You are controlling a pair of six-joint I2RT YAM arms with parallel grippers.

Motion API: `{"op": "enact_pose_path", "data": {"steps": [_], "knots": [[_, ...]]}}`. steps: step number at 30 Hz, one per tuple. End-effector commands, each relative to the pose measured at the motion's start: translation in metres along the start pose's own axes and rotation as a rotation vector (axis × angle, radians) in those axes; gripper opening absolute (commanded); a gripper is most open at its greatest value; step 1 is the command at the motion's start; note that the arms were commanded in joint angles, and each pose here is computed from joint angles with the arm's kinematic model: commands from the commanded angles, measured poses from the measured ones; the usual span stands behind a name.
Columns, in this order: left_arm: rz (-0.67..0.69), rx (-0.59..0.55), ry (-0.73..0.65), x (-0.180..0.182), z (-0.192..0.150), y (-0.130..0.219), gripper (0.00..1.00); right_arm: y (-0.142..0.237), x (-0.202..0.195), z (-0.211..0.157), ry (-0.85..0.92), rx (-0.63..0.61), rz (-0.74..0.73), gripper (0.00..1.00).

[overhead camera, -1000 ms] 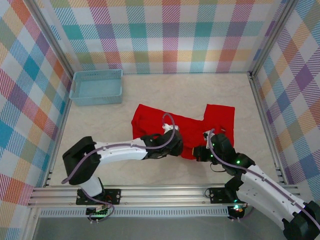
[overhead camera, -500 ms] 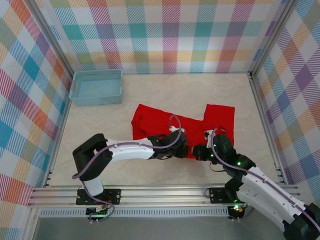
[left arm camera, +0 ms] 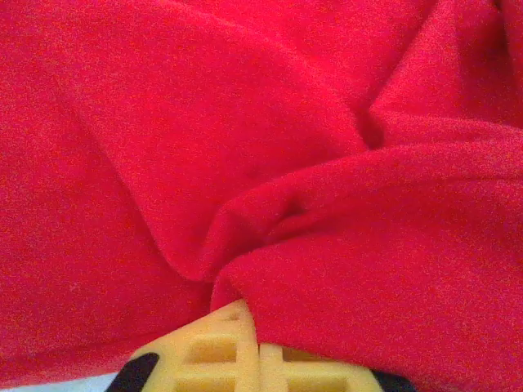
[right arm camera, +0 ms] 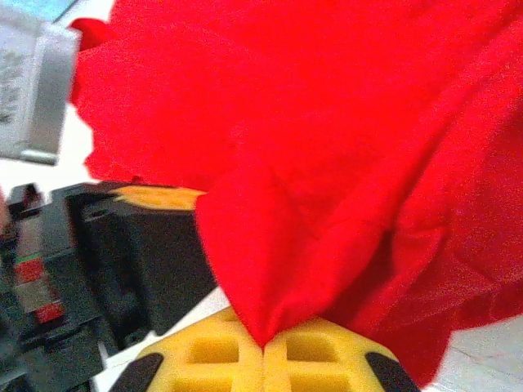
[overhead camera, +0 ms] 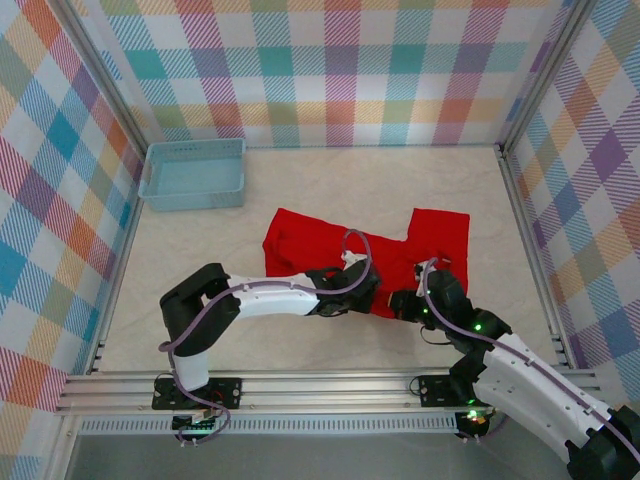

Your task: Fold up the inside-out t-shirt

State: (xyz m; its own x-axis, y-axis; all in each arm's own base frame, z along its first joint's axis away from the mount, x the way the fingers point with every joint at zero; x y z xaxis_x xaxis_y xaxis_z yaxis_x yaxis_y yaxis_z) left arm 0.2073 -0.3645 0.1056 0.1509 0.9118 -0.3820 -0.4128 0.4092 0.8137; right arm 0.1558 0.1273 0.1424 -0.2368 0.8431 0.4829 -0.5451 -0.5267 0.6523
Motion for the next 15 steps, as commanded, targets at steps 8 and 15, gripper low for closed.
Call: {"op": "enact_pose_path", "data": {"steps": [8,15], "knots": [[-0.087,-0.14,-0.127,0.002,-0.018,0.052,0.0,-0.005,-0.035,-0.012,-0.098,0.098,-0.31,0.04],[-0.195,-0.128,-0.108,-0.001,-0.025,0.054,0.0,0.013,-0.014,0.008,0.113,0.139,-0.309,0.28]]}}
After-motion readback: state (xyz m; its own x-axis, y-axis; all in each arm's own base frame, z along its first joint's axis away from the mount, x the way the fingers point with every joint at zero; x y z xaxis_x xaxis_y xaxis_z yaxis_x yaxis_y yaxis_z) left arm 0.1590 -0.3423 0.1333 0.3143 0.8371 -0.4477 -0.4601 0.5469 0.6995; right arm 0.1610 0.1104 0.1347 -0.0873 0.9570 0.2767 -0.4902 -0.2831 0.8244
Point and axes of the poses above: each hand's point on the last joint's axis, 136 mm out from that joint toward the fingers, its own y axis back along the fingers, its own x axis along the line the jaws close on, z = x × y, the point moved 6 cm from there along y, back along the fingers, and after that the axes turned 12 degrees about y, right-handed, at the moved point
